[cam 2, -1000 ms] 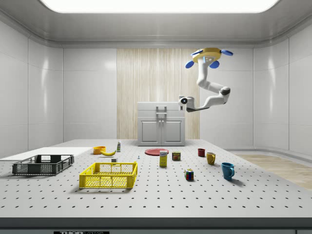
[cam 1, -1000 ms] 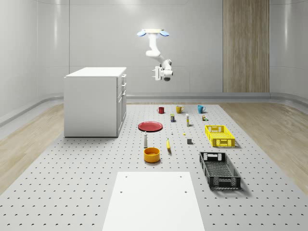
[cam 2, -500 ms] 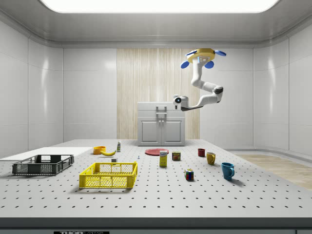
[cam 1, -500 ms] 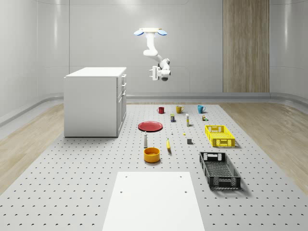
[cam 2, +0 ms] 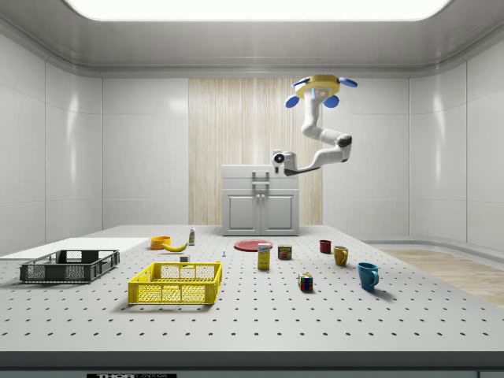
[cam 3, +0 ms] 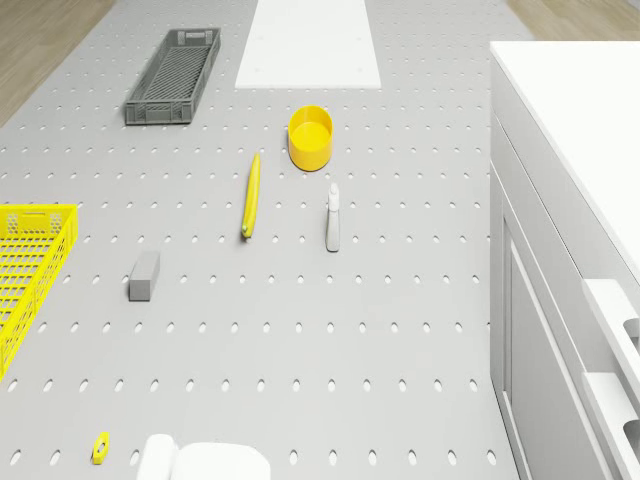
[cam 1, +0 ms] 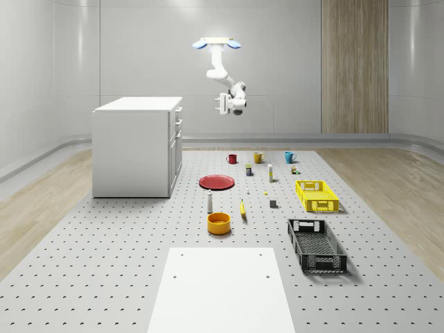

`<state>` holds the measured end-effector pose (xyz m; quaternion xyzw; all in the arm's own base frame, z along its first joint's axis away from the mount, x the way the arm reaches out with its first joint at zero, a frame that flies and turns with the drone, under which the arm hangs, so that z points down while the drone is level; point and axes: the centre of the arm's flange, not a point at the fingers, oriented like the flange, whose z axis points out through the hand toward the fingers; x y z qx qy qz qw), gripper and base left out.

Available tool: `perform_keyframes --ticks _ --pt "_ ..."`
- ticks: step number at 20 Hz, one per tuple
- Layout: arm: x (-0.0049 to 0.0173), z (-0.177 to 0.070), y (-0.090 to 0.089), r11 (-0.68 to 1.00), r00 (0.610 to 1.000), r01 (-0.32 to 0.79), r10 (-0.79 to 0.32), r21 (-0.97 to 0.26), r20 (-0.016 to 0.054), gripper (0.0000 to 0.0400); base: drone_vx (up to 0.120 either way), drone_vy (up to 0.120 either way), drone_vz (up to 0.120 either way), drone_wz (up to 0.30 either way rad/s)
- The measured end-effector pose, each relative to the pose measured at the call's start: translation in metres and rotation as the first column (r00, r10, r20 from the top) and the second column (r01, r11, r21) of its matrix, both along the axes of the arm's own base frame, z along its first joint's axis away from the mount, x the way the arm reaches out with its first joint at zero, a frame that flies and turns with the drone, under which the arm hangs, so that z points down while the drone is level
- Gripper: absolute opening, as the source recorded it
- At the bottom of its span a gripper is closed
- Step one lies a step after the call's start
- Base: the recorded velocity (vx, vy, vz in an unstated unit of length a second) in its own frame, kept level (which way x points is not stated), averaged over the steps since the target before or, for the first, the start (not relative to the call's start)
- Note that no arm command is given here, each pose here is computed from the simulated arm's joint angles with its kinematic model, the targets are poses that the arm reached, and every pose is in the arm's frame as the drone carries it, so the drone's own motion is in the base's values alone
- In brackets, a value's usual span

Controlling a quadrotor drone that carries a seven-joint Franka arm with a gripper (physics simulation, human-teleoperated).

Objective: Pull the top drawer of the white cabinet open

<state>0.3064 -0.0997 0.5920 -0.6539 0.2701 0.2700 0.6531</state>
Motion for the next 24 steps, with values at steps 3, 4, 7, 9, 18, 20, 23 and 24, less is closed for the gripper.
perform_keyframes --ticks 3,4,7,9,18,20,23,24 --pt "0.0 0.0 0.0 1.0 1.0 0.0 0.0 0.0 0.0 0.0305 0.0 0.0 0.0 0.0" --pt "0.0 0.0 0.0 1.0 1.0 0.0 0.0 0.0 0.0 0.0305 0.0 0.0 0.0 0.0" --pt "0.0 0.0 0.0 1.0 1.0 0.0 0.0 0.0 0.0 0.0305 0.0 -0.12 0.0 0.0" --pt "0.0 0.0 0.0 1.0 1.0 0.0 0.0 0.0 -0.0001 0.0305 0.0 0.0 0.0 0.0" --pt "-0.0001 0.0 0.028 1.0 1.0 0.0 0.0 0.0 0.0 0.0305 0.0 0.0 0.0 0.0" --pt "-0.0001 0.0 0.038 1.0 1.0 0.0 0.0 0.0 0.0001 0.0305 0.0 0.0 0.0 0.0" --pt "-0.0002 0.0 0.053 1.0 1.0 0.0 0.0 0.0 0.0001 0.0305 0.0 0.0 0.0 0.0" --pt "-0.0003 0.0 0.058 1.0 1.0 0.0 0.0 0.0 0.0001 0.0305 0.0 0.0 0.0 0.0"
